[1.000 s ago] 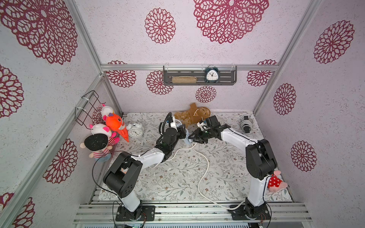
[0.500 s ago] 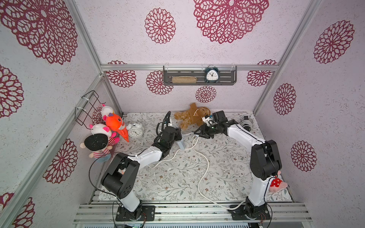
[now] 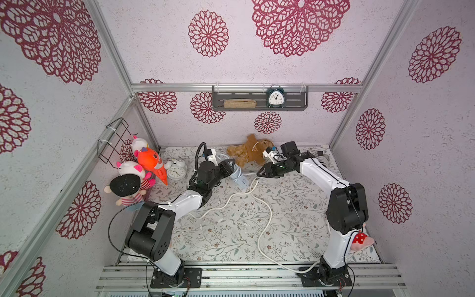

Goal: Unwrap the cord wrapped around the power strip
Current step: Remove the plug from the power strip, then unwrap the power cord from the power strip.

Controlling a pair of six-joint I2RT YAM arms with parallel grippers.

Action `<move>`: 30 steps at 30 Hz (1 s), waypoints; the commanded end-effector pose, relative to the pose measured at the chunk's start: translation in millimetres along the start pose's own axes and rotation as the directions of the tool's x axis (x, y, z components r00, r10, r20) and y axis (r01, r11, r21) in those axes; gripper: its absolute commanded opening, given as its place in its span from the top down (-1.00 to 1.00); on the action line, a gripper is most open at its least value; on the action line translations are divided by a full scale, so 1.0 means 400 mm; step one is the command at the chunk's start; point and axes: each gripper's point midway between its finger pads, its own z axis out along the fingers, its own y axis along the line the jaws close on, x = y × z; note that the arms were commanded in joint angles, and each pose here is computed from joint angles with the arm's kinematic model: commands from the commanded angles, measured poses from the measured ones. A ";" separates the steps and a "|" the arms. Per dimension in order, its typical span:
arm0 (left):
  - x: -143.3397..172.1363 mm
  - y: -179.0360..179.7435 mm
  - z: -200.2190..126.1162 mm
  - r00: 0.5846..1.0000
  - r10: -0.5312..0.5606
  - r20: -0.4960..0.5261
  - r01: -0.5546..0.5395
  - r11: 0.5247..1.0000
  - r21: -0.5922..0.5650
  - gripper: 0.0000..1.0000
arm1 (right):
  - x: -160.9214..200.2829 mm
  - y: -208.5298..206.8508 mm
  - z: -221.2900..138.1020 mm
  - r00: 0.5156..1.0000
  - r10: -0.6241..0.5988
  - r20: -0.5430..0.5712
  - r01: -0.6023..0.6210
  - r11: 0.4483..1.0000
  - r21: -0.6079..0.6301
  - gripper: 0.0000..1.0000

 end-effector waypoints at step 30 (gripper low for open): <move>-0.163 -0.053 -0.004 0.752 -0.553 0.359 0.496 0.833 0.243 1.00 | 0.010 0.257 -0.025 0.742 -0.481 0.467 0.401 0.877 0.265 -0.25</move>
